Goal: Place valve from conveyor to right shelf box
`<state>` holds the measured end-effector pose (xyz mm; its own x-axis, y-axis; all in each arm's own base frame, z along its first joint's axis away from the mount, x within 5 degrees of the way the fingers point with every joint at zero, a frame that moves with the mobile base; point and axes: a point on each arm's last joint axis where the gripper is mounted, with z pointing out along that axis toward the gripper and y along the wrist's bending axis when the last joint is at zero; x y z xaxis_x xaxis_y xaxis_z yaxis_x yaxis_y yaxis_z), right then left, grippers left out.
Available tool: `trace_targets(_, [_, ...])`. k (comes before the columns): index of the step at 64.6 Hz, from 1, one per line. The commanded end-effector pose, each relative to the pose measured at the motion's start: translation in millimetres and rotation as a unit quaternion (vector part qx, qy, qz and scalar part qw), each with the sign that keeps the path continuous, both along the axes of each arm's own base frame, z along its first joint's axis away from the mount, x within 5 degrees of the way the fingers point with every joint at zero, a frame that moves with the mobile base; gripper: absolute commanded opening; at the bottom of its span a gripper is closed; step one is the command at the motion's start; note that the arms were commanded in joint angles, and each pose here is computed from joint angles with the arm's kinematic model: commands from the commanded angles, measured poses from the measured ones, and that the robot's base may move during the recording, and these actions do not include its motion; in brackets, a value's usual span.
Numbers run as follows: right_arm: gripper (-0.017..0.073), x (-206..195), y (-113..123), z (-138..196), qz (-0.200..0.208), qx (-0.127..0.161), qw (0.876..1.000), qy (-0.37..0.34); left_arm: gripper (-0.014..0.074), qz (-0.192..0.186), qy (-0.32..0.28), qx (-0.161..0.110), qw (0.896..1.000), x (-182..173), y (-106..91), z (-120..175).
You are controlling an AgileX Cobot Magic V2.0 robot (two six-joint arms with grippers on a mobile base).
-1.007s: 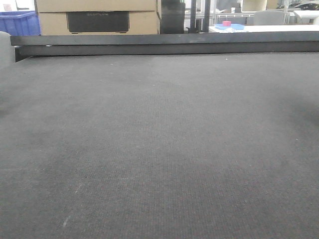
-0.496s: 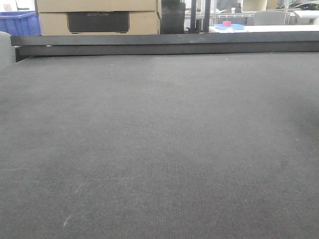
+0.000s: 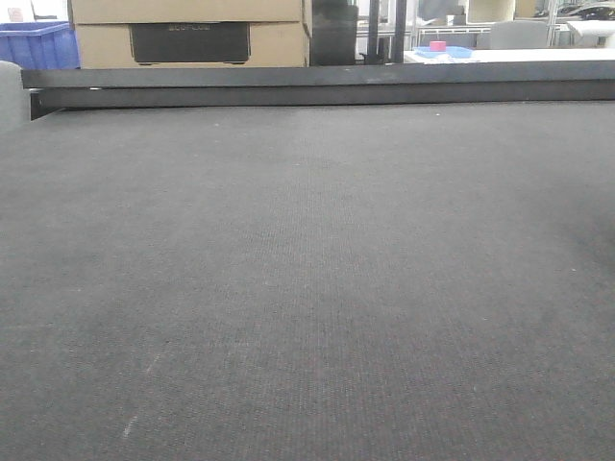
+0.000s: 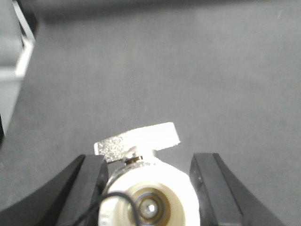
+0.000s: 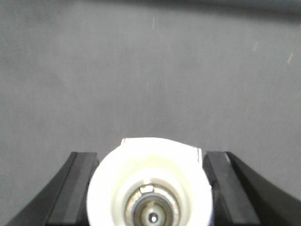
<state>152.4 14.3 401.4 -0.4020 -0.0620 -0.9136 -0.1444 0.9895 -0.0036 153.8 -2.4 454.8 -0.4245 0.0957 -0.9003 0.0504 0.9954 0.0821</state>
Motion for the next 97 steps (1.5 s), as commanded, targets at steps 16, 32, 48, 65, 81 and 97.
trace_targets(16, [-0.0153,-24.9,-1.5,28.8,-0.008,0.019,0.992,-0.122,-0.0111,-0.001,-0.063,-0.005,0.998,-20.0,-0.2,14.9])
trace_targets(32, [-0.0153,-24.9,-0.9,28.7,-0.006,0.025,0.992,-0.121,-0.0111,-0.001,-0.058,-0.005,0.998,-20.4,-0.2,14.0])
trace_targets(48, [-0.0153,-25.0,-0.8,28.3,-0.006,0.025,0.993,-0.119,-0.0111,-0.001,-0.066,-0.005,0.998,-19.9,-0.3,15.5])
trace_targets(65, [-0.0153,-25.0,-0.9,28.5,-0.006,0.025,0.992,-0.120,-0.0111,-0.001,-0.066,-0.005,0.998,-19.9,-0.3,15.5])
trace_targets(81, [-0.0153,-25.0,-0.9,28.5,-0.006,0.025,0.992,-0.120,-0.0111,-0.001,-0.066,-0.005,0.998,-19.9,-0.3,15.5])
trace_targets(97, [-0.0153,-25.0,-0.9,28.5,-0.006,0.025,0.992,-0.120,-0.0111,-0.001,-0.066,-0.005,0.998,-19.9,-0.3,15.5])
